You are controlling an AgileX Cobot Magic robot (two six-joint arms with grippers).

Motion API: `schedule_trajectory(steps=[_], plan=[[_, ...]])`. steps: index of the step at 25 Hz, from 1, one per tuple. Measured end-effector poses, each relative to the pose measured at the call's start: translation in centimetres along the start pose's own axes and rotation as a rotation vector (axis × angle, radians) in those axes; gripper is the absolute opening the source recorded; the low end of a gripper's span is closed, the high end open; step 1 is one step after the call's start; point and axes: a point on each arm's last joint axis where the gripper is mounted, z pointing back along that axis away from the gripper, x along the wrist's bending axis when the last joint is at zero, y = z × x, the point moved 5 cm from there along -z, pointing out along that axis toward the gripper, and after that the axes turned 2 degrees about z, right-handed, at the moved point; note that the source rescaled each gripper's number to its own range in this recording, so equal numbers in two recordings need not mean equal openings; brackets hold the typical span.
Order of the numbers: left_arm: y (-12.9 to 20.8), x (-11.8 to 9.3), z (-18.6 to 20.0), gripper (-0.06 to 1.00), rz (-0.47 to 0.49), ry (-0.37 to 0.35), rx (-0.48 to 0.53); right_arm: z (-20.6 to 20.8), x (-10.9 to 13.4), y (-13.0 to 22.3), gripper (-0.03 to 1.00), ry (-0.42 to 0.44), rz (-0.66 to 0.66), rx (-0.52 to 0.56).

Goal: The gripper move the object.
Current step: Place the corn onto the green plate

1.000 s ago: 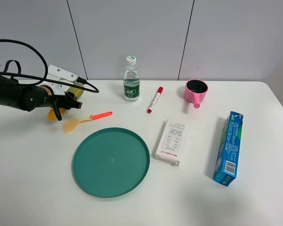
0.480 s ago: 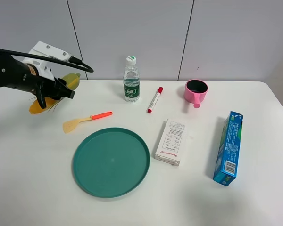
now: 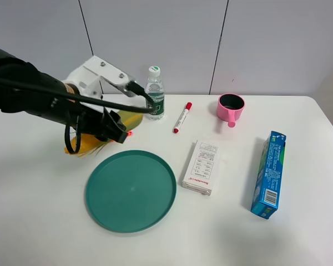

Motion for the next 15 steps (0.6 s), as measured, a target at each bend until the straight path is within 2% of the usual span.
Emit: schedule_trajectory(steps=[3, 6, 10, 15], plan=[[0.7, -2.3, -0.2, 0.00, -0.052, 0.044, 0.012, 0.0, 0.0, 0.0, 1.00, 0.000, 0.000, 0.000], [3.3, -3.6, -1.1, 0.00, -0.089, 0.071, 0.049, 0.0, 0.0, 0.0, 1.00, 0.000, 0.000, 0.000], [6.5, -3.8, -2.3, 0.00, -0.101, 0.077, 0.020, 0.0, 0.0, 0.0, 1.00, 0.000, 0.000, 0.000], [7.9, -3.7, -2.8, 0.00, -0.093, 0.077, -0.085, 0.0, 0.0, 0.0, 1.00, 0.000, 0.000, 0.000]])
